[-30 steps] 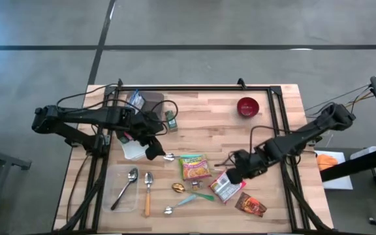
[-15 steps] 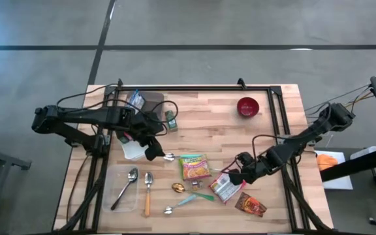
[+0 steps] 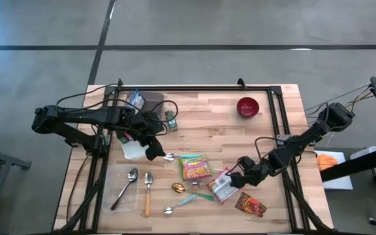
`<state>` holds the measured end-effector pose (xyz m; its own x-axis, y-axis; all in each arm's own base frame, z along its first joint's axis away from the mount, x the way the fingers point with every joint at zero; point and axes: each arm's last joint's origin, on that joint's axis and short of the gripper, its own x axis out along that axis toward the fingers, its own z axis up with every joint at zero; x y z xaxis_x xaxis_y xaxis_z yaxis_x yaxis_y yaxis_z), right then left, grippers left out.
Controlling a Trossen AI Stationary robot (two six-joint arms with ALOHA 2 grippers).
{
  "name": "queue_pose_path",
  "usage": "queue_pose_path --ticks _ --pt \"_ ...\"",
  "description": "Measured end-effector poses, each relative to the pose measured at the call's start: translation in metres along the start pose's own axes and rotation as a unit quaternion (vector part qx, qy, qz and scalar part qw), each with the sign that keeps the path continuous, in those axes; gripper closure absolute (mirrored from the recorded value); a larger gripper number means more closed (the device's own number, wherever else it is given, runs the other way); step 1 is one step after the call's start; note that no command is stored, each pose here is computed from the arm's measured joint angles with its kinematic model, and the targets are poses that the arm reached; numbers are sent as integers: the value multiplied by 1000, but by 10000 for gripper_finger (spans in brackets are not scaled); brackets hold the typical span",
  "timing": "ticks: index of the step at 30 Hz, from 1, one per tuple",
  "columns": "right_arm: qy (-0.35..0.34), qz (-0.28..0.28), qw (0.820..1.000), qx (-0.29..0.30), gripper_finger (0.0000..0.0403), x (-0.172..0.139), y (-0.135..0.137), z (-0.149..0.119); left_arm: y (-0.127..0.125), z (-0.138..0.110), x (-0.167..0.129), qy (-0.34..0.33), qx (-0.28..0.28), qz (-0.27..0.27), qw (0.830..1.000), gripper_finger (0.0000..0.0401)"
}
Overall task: Pick & Place Food Item
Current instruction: Put the orange noodle pack into the black bin
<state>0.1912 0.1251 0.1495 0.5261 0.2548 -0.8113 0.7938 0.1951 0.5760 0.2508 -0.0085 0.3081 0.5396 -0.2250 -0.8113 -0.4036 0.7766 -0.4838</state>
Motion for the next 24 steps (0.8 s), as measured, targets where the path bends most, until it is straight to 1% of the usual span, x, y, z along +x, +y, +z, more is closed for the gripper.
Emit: queue_pose_path --ticks 5,8,11,19,24 --pt "-1 -1 1000 -2 57 2 -5 1 0 0 0 -1 0 -1 1000 48" --pt "-8 -4 1000 -1 77 3 -9 3 0 0 0 -2 0 -1 1000 48" --pt "-18 -3 1000 0 116 4 -10 4 -1 1 0 -4 1 -3 1000 48" --pt "-26 8 1000 -9 236 4 -8 4 -1 1 0 -4 1 -3 1000 48" --pt "-36 13 999 -6 285 4 -8 4 -1 1 0 -4 1 -3 1000 48"
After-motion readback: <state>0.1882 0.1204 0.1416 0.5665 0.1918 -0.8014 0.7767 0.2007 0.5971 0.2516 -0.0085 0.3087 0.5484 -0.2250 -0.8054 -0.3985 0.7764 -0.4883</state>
